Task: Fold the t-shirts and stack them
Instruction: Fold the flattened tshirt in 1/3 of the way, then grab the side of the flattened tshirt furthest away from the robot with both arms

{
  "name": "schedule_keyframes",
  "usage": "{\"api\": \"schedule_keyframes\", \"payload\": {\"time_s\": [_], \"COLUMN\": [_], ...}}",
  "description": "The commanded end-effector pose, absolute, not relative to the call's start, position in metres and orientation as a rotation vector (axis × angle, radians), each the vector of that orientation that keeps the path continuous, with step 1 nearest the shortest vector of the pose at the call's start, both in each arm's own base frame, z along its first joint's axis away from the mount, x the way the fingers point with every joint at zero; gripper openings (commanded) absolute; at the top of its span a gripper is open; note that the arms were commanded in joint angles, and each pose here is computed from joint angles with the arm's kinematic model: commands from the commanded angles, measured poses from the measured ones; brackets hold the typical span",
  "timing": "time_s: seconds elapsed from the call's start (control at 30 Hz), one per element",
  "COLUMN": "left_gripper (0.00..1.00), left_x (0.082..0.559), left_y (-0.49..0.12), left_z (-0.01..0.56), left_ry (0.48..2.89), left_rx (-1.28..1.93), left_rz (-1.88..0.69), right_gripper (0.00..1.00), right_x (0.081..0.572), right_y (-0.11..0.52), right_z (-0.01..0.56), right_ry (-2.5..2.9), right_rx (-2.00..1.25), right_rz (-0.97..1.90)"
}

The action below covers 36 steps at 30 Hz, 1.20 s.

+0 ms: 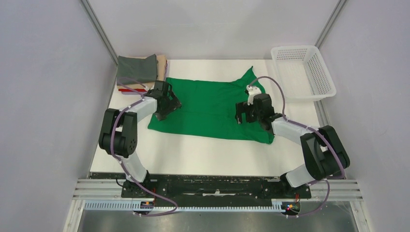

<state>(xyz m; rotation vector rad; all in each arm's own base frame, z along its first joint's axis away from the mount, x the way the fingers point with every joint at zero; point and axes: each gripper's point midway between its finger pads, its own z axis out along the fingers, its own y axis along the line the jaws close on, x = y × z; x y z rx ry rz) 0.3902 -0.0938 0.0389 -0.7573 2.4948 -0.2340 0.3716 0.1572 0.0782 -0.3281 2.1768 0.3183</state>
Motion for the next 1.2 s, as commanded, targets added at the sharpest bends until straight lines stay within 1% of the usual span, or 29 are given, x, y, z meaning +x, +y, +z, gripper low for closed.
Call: {"api": "schedule_keyframes", "payload": {"time_s": [0.0,0.07,0.17,0.3,0.4,0.53,0.63,0.7,0.83,0.9,1.1,1.17], "left_gripper": [1.0,1.0,1.0,1.0,1.0,1.0,1.0,1.0,1.0,1.0,1.0,1.0], "left_x": [0.383,0.363,0.321,0.271,0.239,0.201,0.185,0.184,0.205,0.223,0.299,0.315], "left_y": [-0.097,-0.092,-0.081,-0.073,-0.075,-0.076,-0.067,-0.063,-0.071,-0.075,-0.071,-0.055], "left_z": [0.029,0.021,0.005,-0.005,-0.005,0.003,0.016,0.023,0.04,0.049,0.102,0.112], "left_ry": [2.522,2.549,2.611,2.658,2.707,2.757,2.741,2.707,2.621,2.576,2.376,2.322], "left_rx": [-0.71,-0.721,-0.769,-0.804,-0.788,-0.786,-0.826,-0.843,-0.853,-0.842,-0.859,-0.892], "left_rz": [-0.224,-0.148,-0.069,-0.041,-0.019,0.006,0.04,0.048,-0.043,-0.07,-0.104,-0.034], "right_gripper": [0.98,0.98,0.98,0.98,0.98,0.98,0.98,0.98,0.98,0.98,0.98,0.98], "right_x": [0.338,0.324,0.299,0.258,0.229,0.197,0.186,0.185,0.2,0.222,0.308,0.328], "right_y": [0.145,0.139,0.132,0.12,0.111,0.108,0.102,0.098,0.096,0.1,0.123,0.127], "right_z": [0.043,0.028,0.012,-0.005,-0.01,-0.007,-0.004,-0.001,0.01,0.026,0.118,0.137], "right_ry": [2.289,2.341,2.408,2.523,2.599,2.654,2.661,2.658,2.593,2.507,2.146,2.087], "right_rx": [-0.27,-0.26,-0.256,-0.264,-0.272,-0.256,-0.242,-0.233,-0.215,-0.211,-0.15,-0.099], "right_rz": [0.32,0.305,0.311,0.304,0.294,0.355,0.337,0.317,0.279,0.268,0.309,0.319]}}
